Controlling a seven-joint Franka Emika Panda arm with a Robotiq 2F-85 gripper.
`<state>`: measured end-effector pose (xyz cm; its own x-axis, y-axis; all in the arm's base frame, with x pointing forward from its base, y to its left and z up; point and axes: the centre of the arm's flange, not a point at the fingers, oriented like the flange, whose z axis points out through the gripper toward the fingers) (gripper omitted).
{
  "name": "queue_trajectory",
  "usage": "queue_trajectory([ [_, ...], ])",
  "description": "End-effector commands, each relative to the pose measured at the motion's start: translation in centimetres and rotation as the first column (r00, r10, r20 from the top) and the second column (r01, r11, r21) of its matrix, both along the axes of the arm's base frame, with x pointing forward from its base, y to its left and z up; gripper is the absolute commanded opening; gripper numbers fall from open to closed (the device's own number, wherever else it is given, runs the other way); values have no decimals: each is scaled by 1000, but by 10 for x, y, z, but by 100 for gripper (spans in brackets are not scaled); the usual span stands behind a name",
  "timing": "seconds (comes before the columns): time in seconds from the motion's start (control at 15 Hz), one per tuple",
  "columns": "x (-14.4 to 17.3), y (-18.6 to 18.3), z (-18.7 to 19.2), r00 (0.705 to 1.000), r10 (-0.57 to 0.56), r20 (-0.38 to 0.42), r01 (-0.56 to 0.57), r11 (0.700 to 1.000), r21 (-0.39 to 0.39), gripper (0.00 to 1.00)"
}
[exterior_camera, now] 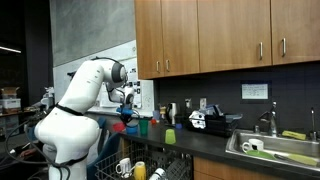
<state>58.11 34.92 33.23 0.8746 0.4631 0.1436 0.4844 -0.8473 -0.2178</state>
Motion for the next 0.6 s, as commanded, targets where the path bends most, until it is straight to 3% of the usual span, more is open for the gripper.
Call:
queue_trajectory([
  [0.0,21,15,16,999,-13,-32,14,1000,6,2],
  [0.53,45,17,26,998,-62,0,62,998,19,2],
])
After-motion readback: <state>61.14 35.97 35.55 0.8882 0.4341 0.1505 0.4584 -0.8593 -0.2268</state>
